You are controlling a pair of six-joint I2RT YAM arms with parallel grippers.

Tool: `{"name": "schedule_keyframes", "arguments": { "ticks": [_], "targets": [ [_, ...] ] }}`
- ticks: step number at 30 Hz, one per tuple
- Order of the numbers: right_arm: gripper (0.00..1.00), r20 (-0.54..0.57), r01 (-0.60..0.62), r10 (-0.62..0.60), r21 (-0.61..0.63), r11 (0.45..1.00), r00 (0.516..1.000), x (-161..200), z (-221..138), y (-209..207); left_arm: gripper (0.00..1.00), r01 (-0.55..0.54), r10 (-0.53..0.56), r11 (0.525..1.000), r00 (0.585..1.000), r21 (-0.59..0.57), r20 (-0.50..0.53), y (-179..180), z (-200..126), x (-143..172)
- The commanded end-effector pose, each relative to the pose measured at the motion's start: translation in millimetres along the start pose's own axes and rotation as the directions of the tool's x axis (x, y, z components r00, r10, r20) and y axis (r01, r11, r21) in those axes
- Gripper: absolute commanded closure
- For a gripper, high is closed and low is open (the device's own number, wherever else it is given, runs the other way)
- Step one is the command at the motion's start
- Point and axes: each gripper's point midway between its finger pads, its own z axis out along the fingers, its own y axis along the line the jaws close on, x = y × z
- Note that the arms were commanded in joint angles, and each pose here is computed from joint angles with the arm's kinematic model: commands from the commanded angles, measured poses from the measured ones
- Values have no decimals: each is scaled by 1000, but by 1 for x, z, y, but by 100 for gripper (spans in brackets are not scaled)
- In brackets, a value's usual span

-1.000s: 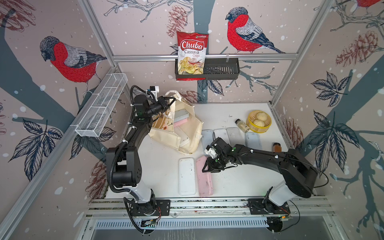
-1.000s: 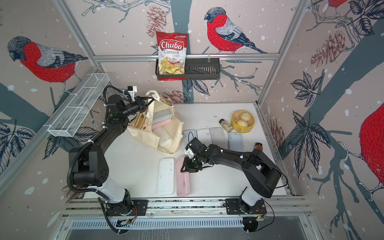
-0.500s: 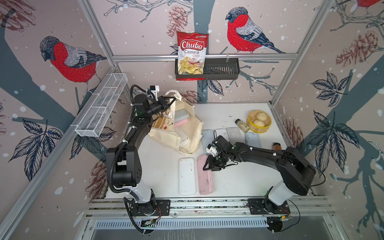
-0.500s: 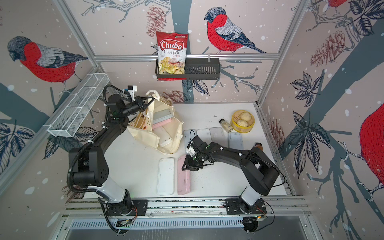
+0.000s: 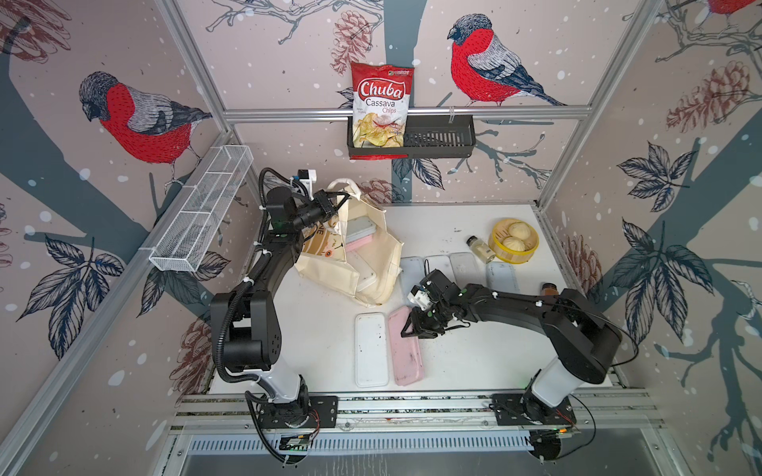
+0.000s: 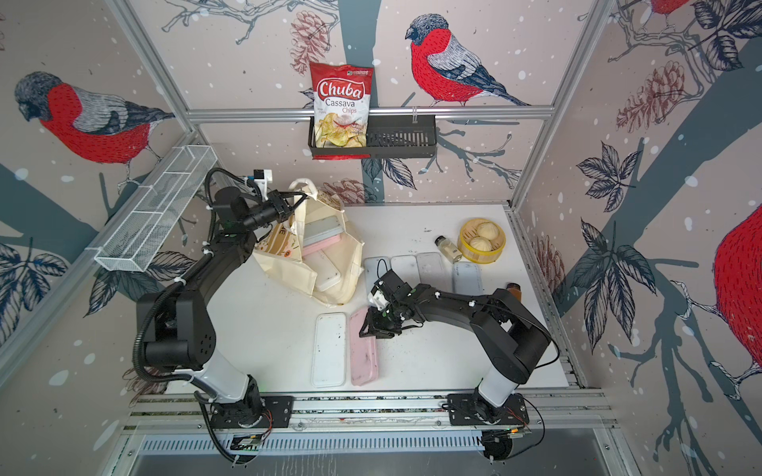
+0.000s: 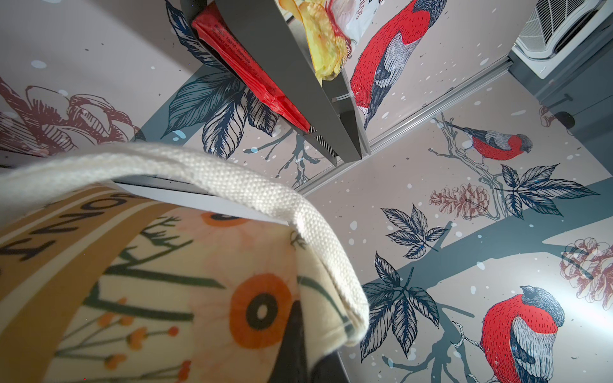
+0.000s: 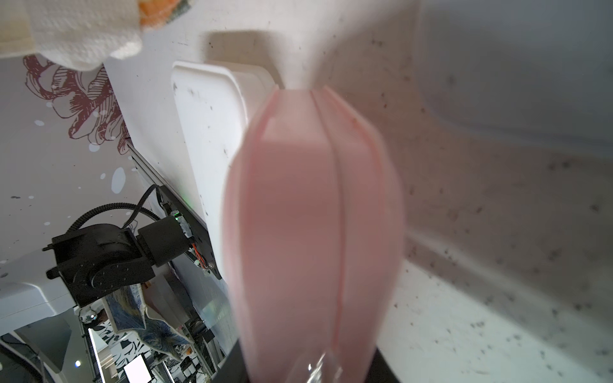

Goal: Take out the pencil case from the canvas bag
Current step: Place the pencil case at the center of the board.

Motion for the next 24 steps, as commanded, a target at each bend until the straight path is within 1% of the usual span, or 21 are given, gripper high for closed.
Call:
{"name": "schedule_keyframes", "arguments": {
  "ticks": [1, 5, 11, 19, 22, 24],
  "targets": [
    [67, 30, -14, 15, -31, 999, 999, -7, 1, 6, 100, -37, 37, 999, 999, 24, 14, -8, 0, -5],
    [66, 41, -17, 18, -30, 999, 999, -6, 1, 3, 100, -38, 38, 999, 999, 23, 15, -8, 0, -5],
    [64, 14, -28, 28, -17, 999, 1000, 2, 6, -5, 100, -37, 37, 999, 999, 23, 14, -8, 0, -5],
    [61, 24, -32, 32, -1, 999, 999, 1, 5, -8, 100, -34, 34, 999, 999, 22, 12, -7, 0, -4],
    [54, 30, -44, 43, 20, 999, 999, 1, 5, -12, 100, -28, 27, 999, 1000, 19, 9, -4, 1, -3],
    [48, 36, -51, 50, 31, 998, 998, 1, 4, -13, 100, -25, 25, 999, 1000, 21, 8, -4, 1, -3]
  ]
}}
